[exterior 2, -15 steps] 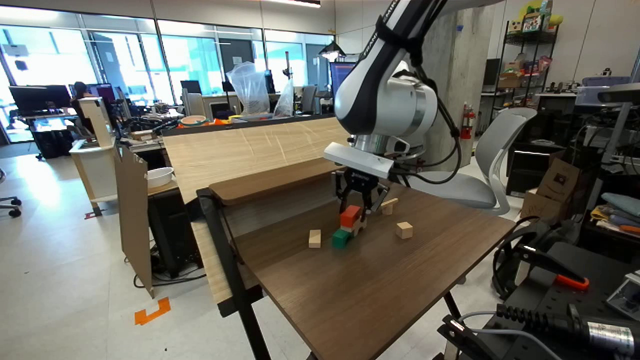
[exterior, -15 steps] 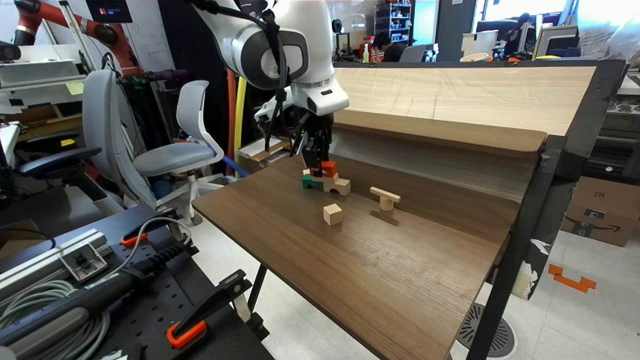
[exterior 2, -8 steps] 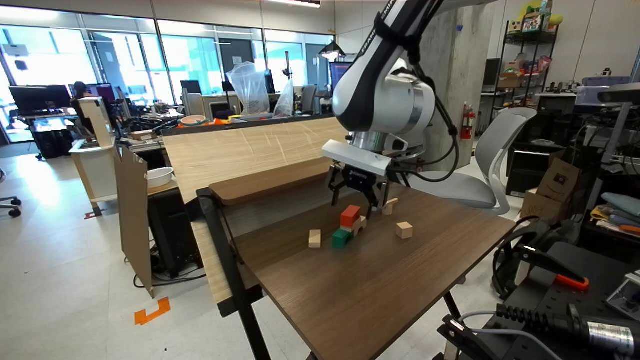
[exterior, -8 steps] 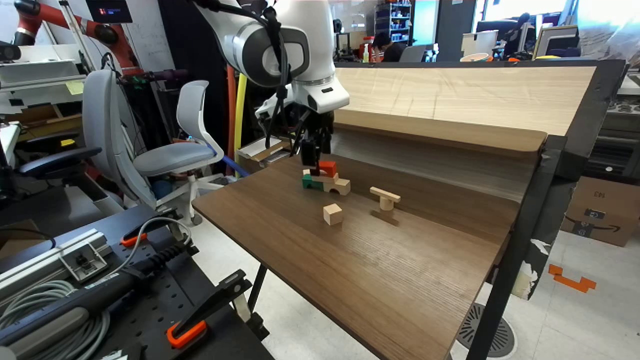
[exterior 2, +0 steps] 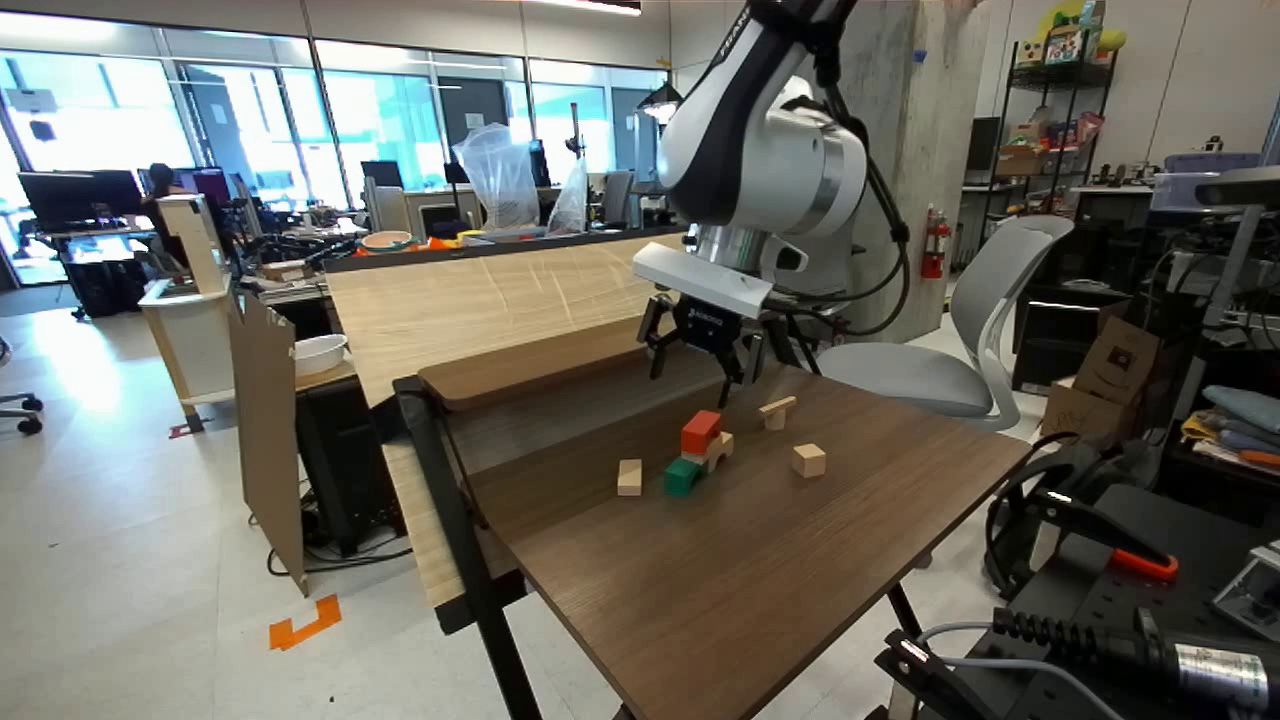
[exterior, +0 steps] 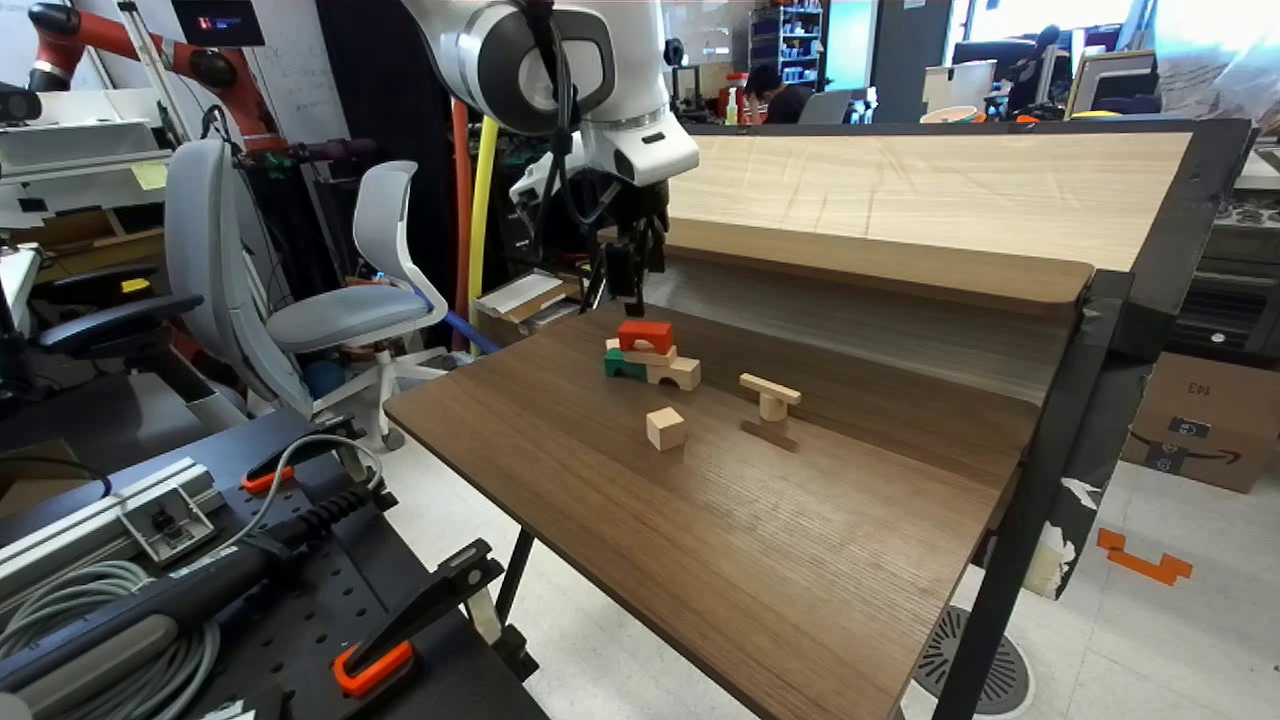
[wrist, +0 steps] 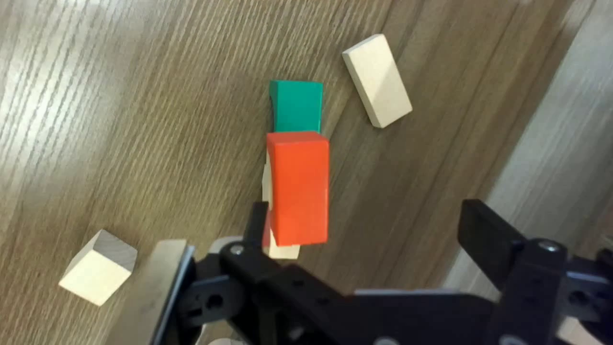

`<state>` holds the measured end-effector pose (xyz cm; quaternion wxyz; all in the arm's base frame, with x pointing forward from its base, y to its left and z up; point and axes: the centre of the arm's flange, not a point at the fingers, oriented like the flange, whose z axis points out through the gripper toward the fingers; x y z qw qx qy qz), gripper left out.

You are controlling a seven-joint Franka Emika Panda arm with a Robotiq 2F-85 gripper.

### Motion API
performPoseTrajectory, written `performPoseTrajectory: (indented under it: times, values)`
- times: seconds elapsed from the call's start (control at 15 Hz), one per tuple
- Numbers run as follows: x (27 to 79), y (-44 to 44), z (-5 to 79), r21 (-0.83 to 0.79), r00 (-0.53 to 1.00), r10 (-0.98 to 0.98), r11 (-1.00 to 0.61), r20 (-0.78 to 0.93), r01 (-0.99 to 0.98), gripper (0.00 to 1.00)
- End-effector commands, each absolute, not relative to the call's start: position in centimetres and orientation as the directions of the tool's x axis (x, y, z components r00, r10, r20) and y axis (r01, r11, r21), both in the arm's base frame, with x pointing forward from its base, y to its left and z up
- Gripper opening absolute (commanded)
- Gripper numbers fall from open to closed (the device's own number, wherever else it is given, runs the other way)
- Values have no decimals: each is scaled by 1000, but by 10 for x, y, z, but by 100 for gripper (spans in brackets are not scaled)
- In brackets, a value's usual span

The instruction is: Pick up the orange block and place it at the top of the stack

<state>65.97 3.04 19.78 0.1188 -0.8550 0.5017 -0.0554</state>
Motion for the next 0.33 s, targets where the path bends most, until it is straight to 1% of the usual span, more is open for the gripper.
performPoseTrajectory:
  times: [0.0, 0.13, 0.2, 0.27]
  values:
    - [643, 26, 242, -273, 501, -865, -486, 15, -830, 100]
    - [643, 22, 261, -329, 481, -876, -467, 41, -821, 100]
    - [658, 23, 237, -300, 486, -874, -466, 12, -832, 100]
    - [658, 22, 247, -313, 483, -875, -465, 20, -829, 100]
